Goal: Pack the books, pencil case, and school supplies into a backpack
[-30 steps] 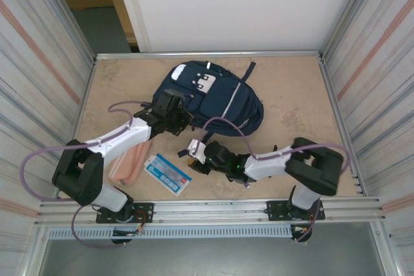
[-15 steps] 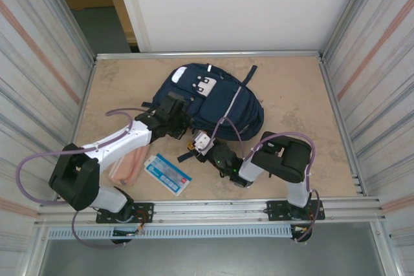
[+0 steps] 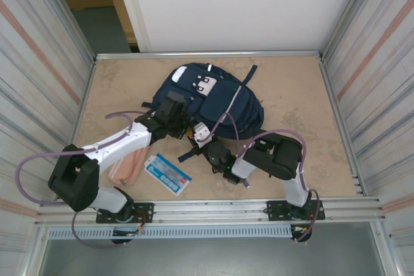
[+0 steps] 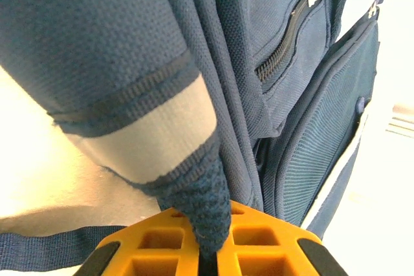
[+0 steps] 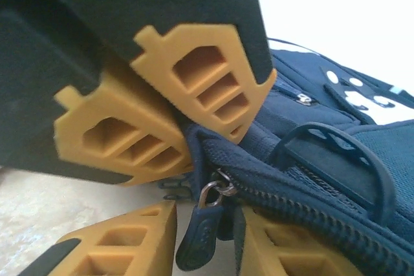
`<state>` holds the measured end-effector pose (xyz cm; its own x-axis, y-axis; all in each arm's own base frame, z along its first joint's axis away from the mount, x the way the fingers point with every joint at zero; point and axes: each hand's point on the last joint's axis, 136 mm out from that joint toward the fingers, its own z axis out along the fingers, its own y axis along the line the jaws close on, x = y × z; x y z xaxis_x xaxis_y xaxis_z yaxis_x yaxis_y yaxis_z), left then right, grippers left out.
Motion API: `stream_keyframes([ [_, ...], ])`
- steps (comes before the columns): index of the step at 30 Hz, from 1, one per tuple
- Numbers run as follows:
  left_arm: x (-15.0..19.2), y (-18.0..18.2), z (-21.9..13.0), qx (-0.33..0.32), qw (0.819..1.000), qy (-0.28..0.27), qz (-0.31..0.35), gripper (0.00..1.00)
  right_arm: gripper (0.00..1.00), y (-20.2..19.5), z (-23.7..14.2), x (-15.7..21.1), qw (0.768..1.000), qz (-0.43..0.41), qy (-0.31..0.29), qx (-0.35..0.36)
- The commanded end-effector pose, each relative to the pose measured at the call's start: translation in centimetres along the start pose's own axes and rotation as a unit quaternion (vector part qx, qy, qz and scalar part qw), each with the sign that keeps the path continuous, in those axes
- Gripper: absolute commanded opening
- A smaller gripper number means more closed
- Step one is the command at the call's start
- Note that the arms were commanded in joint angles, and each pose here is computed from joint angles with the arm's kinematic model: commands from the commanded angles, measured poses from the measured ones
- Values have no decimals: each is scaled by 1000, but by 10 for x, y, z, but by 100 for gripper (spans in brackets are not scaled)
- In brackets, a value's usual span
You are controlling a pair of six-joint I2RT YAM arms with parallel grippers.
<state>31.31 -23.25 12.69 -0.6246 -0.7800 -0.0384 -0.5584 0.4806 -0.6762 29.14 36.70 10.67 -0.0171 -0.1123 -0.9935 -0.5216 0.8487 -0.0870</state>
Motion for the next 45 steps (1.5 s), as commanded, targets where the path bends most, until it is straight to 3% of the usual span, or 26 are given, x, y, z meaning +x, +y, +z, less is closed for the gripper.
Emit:
stream_keyframes([
  [1, 13, -12, -6, 30, 999, 26, -13, 9, 25, -15, 8, -12, 997, 56, -25, 55],
  [7, 13, -8, -6, 26, 999, 27, -16, 7, 7, -15, 7, -9, 996, 59, -23, 65],
  [12, 7, -3, -8, 20, 1000, 11, -18, 6, 0, -3, 3, -11, 997, 53, -23, 49],
  [25, -34, 21, -3, -20, 998, -49, -13, 6, 0, -14, -31, -6, 995, 83, 3, 52],
  [34, -55, 22, 7, -37, 995, -92, 9, 5, 0, -19, -51, 11, 987, 104, 108, 49],
  [40, -64, 28, 13, -41, 993, -111, 12, 4, 0, -42, -77, 36, 976, 117, 165, 84],
  [45, -80, 13, 16, -26, 990, -116, 81, 2, 0, -64, -90, 36, 967, 148, 180, 104],
])
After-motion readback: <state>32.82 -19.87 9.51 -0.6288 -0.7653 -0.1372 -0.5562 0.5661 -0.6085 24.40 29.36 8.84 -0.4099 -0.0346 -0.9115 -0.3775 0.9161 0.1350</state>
